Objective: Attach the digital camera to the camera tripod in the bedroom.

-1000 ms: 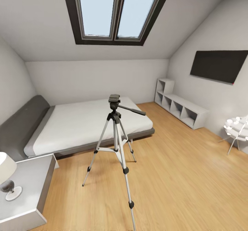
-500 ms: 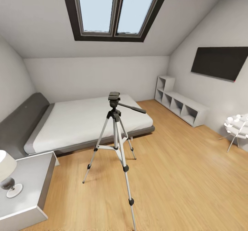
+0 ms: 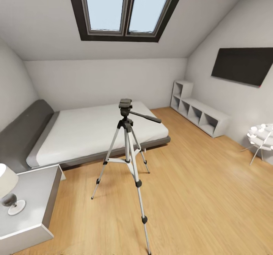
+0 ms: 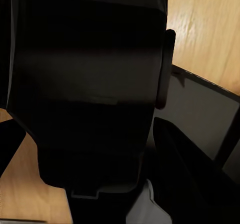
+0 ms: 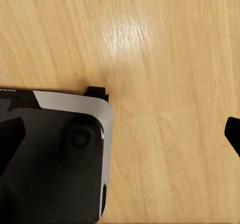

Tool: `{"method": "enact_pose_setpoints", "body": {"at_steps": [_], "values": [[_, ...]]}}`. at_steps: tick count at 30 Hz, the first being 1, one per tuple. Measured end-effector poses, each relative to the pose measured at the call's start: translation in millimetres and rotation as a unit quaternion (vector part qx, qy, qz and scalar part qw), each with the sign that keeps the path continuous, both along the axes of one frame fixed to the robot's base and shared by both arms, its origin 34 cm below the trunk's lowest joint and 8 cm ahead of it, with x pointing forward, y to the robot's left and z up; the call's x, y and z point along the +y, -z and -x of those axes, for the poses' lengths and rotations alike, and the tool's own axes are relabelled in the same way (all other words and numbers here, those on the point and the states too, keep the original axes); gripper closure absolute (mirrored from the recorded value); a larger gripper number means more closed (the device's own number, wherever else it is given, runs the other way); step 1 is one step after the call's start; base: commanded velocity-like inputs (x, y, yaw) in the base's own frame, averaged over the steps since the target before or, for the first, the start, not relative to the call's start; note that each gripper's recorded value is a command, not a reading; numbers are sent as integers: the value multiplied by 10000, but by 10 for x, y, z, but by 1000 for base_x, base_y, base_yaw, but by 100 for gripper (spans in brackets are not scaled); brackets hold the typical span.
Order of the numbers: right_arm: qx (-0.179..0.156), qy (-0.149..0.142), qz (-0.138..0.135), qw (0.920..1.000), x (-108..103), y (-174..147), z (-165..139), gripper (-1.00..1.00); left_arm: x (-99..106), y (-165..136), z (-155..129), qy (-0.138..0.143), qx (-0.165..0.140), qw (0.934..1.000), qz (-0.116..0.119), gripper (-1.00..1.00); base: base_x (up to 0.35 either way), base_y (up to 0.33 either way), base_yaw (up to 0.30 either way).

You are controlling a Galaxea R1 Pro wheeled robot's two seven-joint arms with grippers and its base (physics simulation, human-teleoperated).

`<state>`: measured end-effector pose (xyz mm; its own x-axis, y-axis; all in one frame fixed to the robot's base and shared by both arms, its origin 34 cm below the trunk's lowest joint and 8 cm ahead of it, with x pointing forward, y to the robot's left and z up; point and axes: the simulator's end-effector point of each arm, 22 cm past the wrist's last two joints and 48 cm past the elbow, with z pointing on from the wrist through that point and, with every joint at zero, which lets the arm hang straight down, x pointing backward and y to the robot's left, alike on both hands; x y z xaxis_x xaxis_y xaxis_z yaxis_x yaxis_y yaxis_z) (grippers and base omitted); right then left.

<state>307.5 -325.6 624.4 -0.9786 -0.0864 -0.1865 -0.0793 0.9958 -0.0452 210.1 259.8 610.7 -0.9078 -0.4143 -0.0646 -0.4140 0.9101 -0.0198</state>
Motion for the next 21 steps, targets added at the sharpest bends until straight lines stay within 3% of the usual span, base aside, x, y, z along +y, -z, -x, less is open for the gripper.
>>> {"method": "enact_pose_setpoints", "body": {"at_steps": [10,21], "values": [[93,-13,-39,9999,9,32,69,-100,0,16,65,0,82,10000,0,100,0,0,-12],[217,-10,-5,9998,-7,72,198,-100,0,32,135,0,172,9999,-1,100,0,0,-94]]}}
